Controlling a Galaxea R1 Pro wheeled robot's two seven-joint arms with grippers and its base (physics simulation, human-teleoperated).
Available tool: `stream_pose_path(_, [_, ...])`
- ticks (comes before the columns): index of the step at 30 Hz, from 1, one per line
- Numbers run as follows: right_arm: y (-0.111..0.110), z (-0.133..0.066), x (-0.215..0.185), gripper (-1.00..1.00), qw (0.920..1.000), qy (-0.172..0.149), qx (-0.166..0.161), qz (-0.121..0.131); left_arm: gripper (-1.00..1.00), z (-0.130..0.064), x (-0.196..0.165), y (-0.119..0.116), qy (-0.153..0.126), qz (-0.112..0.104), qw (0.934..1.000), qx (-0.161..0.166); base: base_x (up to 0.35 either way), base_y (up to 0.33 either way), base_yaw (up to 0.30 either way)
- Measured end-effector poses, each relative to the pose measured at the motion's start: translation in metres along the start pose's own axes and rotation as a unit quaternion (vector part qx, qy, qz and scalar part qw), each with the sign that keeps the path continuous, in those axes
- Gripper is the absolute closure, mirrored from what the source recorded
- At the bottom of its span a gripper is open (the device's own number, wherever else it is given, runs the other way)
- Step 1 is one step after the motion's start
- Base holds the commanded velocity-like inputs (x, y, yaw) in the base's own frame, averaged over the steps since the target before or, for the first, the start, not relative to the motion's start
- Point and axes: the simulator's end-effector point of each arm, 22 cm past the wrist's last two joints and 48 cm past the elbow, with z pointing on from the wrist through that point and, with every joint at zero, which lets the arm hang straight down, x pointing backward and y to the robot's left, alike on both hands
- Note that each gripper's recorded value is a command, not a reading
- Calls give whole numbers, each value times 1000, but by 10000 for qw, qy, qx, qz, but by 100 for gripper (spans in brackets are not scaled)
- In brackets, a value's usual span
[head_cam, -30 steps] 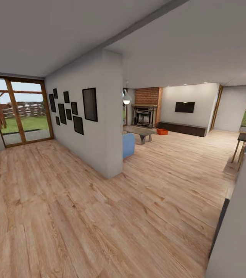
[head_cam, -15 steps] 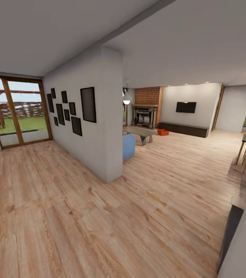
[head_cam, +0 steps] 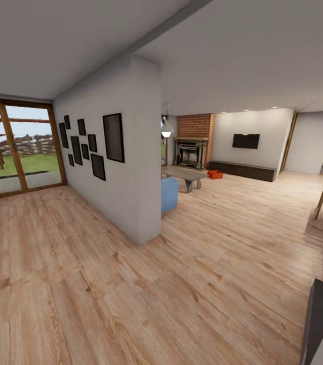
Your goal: Move the two storage containers from the living room to the garage. In the garage, place one container on the floor and stack the other container on top of it (either order is fine).
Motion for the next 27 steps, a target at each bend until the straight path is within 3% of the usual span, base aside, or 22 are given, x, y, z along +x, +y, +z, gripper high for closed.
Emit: stream_pose_path(27, [0, 0, 0, -100, 10000, 9, -4, -6, -100, 0, 1, -1, 16, 9, 10000, 4, 322, 0, 0])
